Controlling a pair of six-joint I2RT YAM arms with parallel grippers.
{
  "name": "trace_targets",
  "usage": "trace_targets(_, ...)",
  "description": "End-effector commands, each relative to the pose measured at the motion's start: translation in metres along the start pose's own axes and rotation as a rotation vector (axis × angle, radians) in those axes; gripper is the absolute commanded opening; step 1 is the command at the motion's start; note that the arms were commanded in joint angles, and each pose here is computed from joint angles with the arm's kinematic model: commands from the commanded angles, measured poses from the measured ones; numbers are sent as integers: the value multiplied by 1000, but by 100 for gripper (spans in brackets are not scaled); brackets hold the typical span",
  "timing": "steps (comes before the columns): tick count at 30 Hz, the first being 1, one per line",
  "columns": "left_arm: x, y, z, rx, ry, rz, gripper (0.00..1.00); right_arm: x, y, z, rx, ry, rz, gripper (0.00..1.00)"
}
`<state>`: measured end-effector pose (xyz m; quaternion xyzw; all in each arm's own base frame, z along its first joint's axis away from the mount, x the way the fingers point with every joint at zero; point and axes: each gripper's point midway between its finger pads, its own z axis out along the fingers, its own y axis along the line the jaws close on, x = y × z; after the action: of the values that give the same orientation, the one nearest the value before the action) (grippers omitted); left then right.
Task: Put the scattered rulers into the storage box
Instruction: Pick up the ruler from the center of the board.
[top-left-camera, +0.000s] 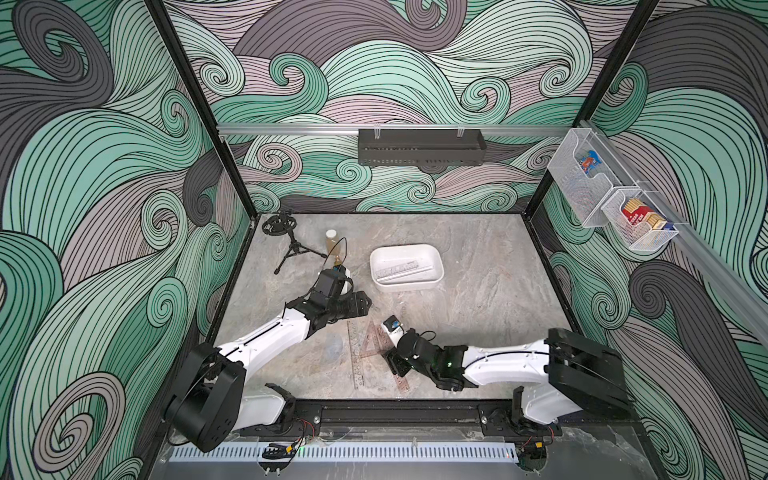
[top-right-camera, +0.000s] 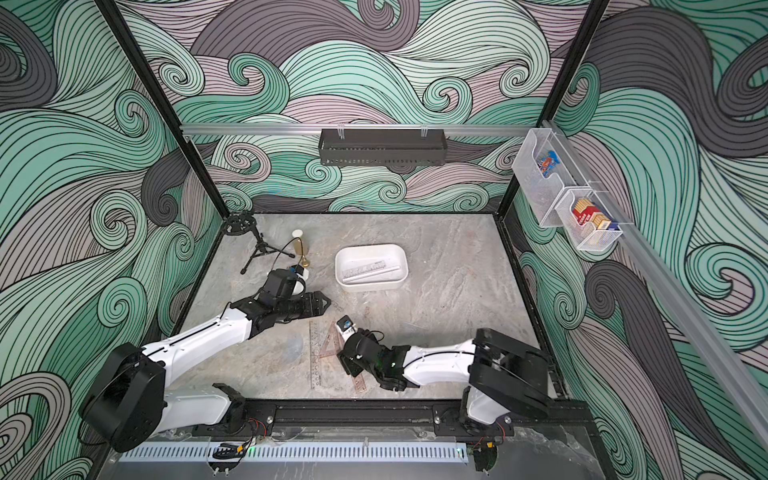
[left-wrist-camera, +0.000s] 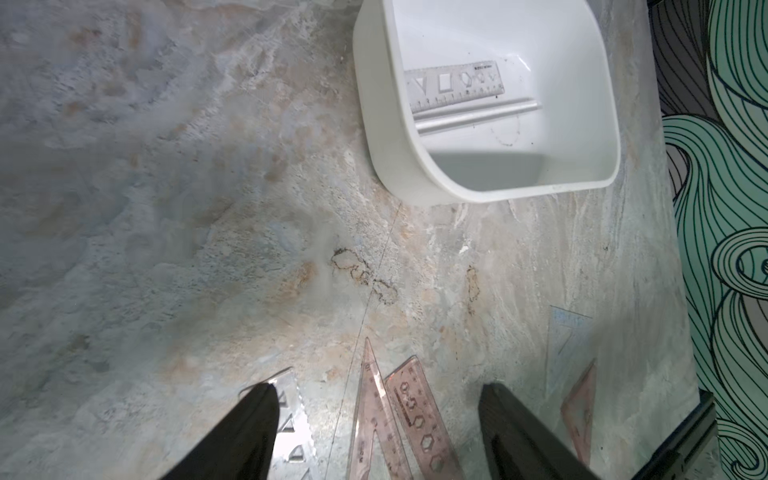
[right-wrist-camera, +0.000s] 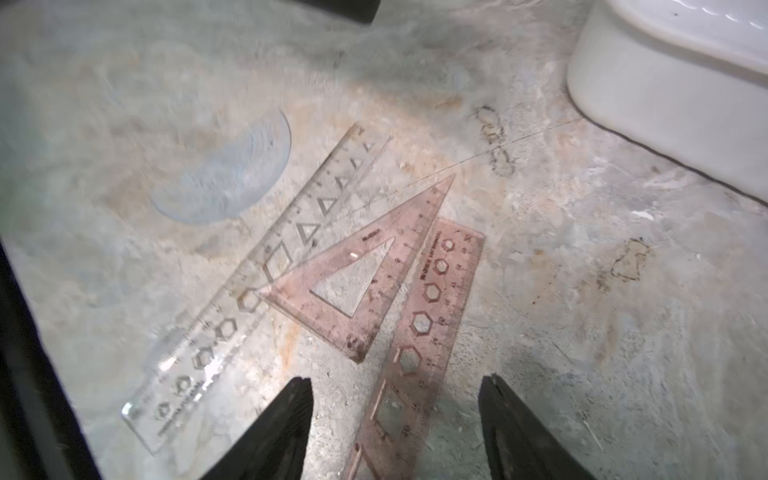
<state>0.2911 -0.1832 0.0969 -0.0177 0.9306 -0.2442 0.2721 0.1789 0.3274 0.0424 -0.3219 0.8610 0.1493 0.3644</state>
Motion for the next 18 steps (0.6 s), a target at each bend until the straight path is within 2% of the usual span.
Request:
trace_targets(1,-4,7,-8,-42,-29,-13,80,3,-12,4,122,19,-71,73)
trace_targets(18,5,10,-1,-39,7,-9,81,32,-44,9,274,85,-82,76)
